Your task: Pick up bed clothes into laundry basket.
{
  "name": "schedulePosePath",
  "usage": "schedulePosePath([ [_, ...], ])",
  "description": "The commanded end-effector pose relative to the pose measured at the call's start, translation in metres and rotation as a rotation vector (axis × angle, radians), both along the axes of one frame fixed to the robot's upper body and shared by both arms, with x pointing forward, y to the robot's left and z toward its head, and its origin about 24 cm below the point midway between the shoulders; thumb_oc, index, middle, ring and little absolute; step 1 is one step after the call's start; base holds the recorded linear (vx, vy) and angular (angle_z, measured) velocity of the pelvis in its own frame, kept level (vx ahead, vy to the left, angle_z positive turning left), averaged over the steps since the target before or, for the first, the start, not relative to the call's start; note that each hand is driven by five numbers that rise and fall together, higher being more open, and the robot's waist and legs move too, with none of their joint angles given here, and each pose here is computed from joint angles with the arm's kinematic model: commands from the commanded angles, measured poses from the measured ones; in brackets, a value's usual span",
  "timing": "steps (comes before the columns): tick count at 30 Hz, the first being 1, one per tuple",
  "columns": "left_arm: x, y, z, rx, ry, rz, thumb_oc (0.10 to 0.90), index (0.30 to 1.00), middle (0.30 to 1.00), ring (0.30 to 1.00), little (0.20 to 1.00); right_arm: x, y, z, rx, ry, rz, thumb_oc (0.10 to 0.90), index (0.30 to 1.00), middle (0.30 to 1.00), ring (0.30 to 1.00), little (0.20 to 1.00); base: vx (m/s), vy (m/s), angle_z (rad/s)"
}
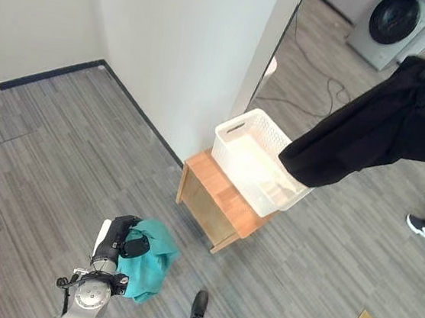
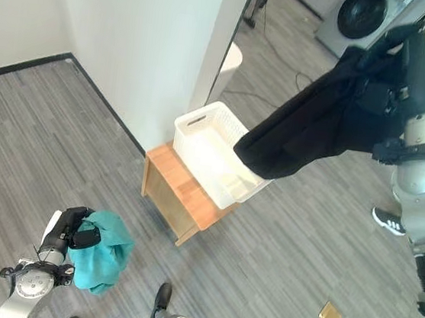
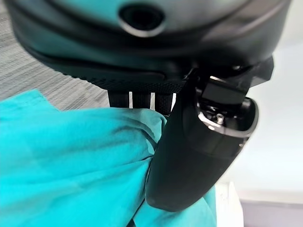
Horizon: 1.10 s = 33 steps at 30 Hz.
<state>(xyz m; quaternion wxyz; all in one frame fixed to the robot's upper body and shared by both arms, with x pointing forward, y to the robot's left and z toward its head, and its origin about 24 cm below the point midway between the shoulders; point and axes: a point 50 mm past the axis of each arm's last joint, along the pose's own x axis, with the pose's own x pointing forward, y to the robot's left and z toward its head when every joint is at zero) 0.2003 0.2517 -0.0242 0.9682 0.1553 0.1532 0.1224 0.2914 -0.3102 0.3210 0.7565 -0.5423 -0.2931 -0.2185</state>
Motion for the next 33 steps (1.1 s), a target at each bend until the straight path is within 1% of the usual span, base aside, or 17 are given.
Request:
schedulePosePath([
  [1,0.012,-0.013,0.039,0.020,-0.207,-0.102,0.400,0.300,0.300,0.300,0.300,-0.039,0.008,0.083,-0.016,-0.370,0.017,0.400,0.300,0.300,0.300,0.300,0.19,-0.099,-0.09],
  [5,0.002,-0.014,0.033,-0.014,-0.185,-0.094,0.400,0.300,0.300,0.300,0.300,-0.040,-0.004,0.074,-0.007,-0.330,-0.015,0.400,0.300,0.300,0.300,0.300,0.21,0.084,-0.10],
  [6,0.000,-0.012,0.028,-0.009,-0.161,-0.088,0.400,0.300,0.300,0.300,0.300,-0.036,-0.014,0.063,0.034,-0.291,-0.036,0.400,0.300,0.300,0.300,0.300,0.22,0.059,0.01],
  [9,-0.003,-0.016,0.021,-0.020,-0.129,-0.108,0.400,0.300,0.300,0.300,0.300,-0.028,-0.031,0.036,0.131,-0.190,-0.052,0.400,0.300,0.300,0.300,0.300,0.19,0.025,-0.21],
  [11,-0.007,-0.018,0.017,-0.041,-0.111,-0.111,0.400,0.300,0.300,0.300,0.300,-0.023,-0.043,0.014,0.150,-0.096,-0.098,0.400,0.300,0.300,0.300,0.300,0.12,-0.001,-0.36],
  [14,-0.006,-0.020,0.017,-0.040,-0.109,-0.123,0.400,0.300,0.300,0.300,0.300,-0.021,-0.046,0.007,0.137,-0.068,-0.127,0.400,0.300,0.300,0.300,0.300,0.02,-0.001,-0.06],
  [15,-0.006,-0.021,0.016,-0.034,-0.107,-0.134,0.400,0.300,0.300,0.300,0.300,-0.018,-0.049,0.001,0.160,-0.056,-0.140,0.400,0.300,0.300,0.300,0.300,0.00,0.000,0.00],
  [22,-0.005,-0.021,0.014,-0.027,-0.100,-0.138,0.400,0.300,0.300,0.300,0.300,-0.007,-0.048,-0.025,0.241,0.015,-0.100,0.400,0.300,0.300,0.300,0.300,0.00,0.006,0.02],
  [25,-0.008,-0.021,0.013,-0.039,-0.094,-0.128,0.400,0.300,0.300,0.300,0.300,-0.006,-0.048,-0.031,0.277,0.016,-0.080,0.400,0.300,0.300,0.300,0.300,0.00,0.000,0.00],
  [29,-0.008,-0.021,0.010,-0.041,-0.083,-0.131,0.400,0.300,0.300,0.300,0.300,-0.010,-0.054,-0.026,0.296,-0.027,-0.105,0.400,0.300,0.300,0.300,0.300,0.00,-0.002,0.01],
  [33,-0.006,-0.020,0.011,-0.035,-0.090,-0.131,0.400,0.300,0.300,0.300,0.300,-0.018,-0.069,-0.020,0.245,-0.029,-0.195,0.400,0.300,0.300,0.300,0.300,-0.02,-0.010,0.06],
])
